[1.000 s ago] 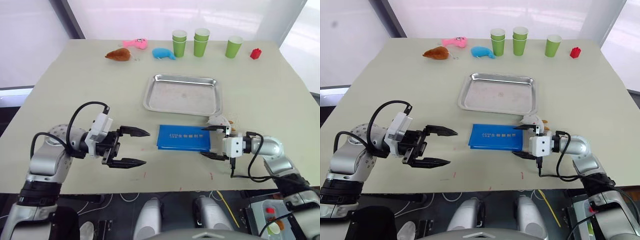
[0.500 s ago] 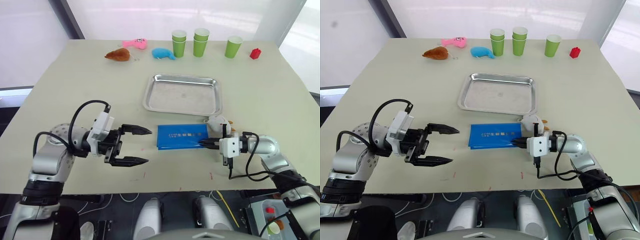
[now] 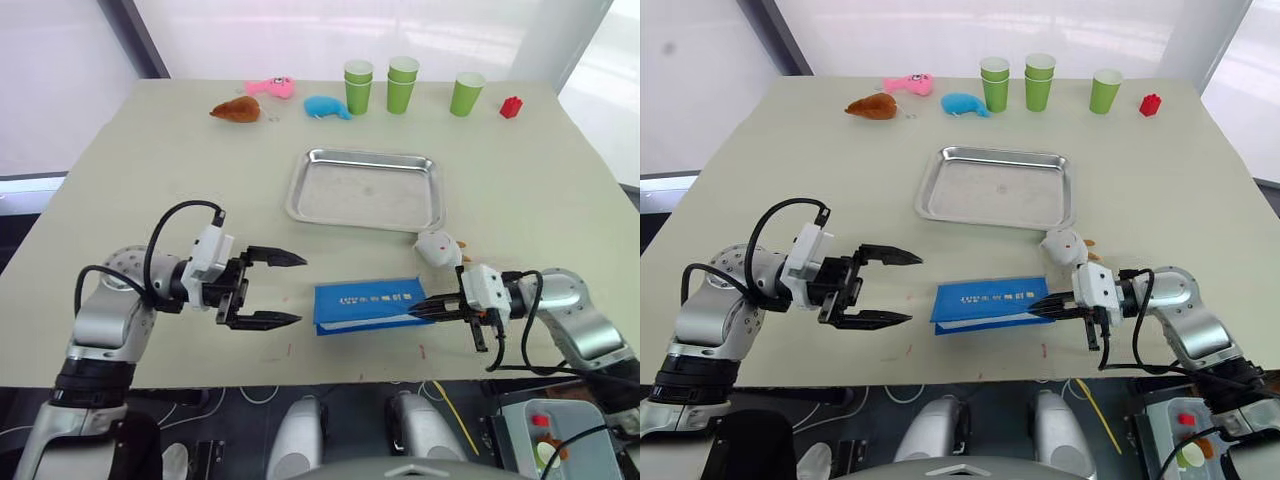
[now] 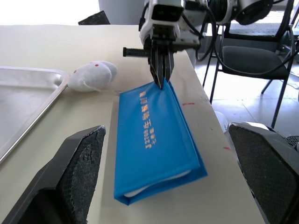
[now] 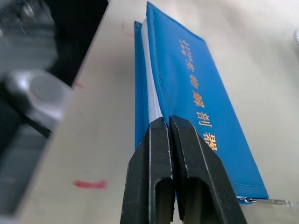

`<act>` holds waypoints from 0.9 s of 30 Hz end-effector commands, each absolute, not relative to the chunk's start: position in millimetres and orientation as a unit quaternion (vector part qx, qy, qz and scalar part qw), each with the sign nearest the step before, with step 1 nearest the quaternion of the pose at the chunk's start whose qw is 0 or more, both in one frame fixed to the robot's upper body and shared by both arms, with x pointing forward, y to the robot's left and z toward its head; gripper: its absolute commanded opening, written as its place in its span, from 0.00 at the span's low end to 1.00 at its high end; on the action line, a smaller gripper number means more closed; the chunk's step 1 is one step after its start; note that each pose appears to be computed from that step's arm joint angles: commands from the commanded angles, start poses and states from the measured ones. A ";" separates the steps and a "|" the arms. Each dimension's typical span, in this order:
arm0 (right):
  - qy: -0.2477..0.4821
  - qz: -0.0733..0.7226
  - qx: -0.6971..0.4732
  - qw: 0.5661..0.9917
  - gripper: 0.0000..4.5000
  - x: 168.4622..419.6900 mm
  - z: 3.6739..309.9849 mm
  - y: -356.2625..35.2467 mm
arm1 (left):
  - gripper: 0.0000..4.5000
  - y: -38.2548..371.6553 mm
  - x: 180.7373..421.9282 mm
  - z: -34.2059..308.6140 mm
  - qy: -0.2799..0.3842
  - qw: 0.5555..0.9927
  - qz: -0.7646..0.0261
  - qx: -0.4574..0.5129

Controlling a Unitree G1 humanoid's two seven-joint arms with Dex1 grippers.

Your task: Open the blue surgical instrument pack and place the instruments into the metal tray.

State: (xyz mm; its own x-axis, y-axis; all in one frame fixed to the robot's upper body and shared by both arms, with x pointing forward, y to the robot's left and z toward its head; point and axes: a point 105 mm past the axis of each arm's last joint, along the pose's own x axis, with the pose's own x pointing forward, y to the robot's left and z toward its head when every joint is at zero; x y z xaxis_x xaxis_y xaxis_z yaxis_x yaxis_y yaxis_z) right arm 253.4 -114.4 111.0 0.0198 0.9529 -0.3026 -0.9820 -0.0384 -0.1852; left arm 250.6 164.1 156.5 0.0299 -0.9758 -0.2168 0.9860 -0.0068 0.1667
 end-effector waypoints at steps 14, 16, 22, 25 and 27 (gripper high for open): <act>0.099 0.703 -0.114 0.695 0.00 296.7 145.3 -97.0 | 1.00 146.6 276.7 134.3 -0.020 0.733 -0.672 0.107; 0.100 0.705 -0.117 0.692 0.00 296.9 144.5 -96.2 | 1.00 145.7 283.3 135.7 -0.029 0.743 -0.663 0.090; 0.109 0.700 -0.112 0.697 0.00 300.1 141.0 -97.7 | 1.00 144.8 287.7 124.4 -0.021 0.737 -0.669 0.093; 0.106 0.697 -0.110 0.701 0.00 303.1 142.4 -95.5 | 1.00 144.8 288.0 119.9 -0.015 0.731 -0.676 0.092; 0.104 0.694 -0.109 0.704 0.00 305.7 143.7 -94.6 | 1.00 145.3 287.7 116.3 -0.011 0.726 -0.680 0.096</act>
State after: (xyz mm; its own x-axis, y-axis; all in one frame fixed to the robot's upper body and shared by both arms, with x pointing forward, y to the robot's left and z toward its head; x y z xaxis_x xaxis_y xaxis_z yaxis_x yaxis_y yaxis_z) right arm 301.6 -95.3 137.7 -0.0070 0.9514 -0.3079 -0.9999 -0.0025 0.0148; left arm 288.7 146.9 113.6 0.1016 -0.9894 -0.1035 0.9885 0.0887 0.1224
